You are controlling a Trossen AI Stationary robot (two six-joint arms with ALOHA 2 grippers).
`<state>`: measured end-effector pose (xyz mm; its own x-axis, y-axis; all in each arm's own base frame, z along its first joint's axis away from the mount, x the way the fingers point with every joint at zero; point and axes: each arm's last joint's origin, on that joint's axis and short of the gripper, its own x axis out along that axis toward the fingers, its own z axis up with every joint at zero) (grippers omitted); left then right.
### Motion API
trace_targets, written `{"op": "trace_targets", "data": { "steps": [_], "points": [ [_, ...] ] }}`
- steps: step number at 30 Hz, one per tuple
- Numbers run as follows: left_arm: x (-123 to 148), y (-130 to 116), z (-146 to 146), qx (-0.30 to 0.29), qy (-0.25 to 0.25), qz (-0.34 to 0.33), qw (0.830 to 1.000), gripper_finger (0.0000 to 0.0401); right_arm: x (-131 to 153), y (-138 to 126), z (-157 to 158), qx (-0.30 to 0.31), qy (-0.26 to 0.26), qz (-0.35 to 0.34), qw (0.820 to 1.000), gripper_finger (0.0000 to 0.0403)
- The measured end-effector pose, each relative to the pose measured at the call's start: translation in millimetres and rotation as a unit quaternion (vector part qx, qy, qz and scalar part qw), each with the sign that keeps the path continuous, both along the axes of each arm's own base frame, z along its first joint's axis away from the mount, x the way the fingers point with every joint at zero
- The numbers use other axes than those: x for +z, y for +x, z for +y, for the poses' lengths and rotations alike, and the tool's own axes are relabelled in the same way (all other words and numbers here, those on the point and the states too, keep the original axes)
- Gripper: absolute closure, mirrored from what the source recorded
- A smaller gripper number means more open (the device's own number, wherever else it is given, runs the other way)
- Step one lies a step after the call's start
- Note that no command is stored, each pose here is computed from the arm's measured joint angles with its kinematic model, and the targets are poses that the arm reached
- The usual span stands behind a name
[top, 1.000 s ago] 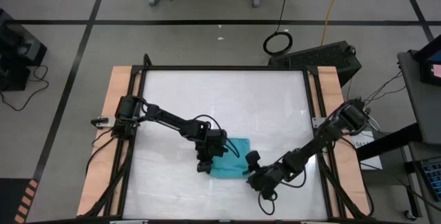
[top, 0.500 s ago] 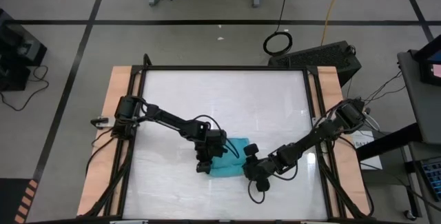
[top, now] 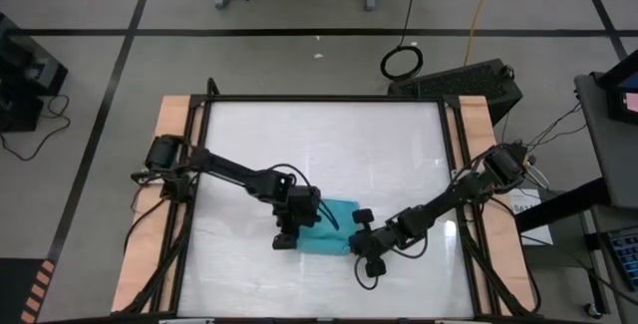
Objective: Roll towel
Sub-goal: Roll the blue microfiber towel
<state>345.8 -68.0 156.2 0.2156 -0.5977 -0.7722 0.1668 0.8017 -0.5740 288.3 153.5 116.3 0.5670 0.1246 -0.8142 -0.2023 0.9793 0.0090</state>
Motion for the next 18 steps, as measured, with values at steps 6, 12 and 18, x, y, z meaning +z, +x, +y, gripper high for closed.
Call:
{"op": "trace_targets", "data": {
  "steps": [6, 12, 18],
  "points": [
    [13.0, -11.9, -8.8, 0.003, 0.132, -0.019, 0.991, 0.0201, -0.3, 0.9, -1.6, -0.006, 0.032, 0.013, 0.999, 0.0392],
    [38.9, -19.6, -46.9, -0.055, 0.247, -0.158, 0.955, 0.0201, -0.5, 1.9, -3.5, -0.009, 0.052, 0.024, 0.998, 0.0393],
    [39.0, -23.7, -83.8, -0.149, 0.302, -0.267, 0.903, 0.0201, -0.8, 3.2, -5.8, -0.014, 0.062, 0.027, 0.998, 0.0393]
  ]
}}
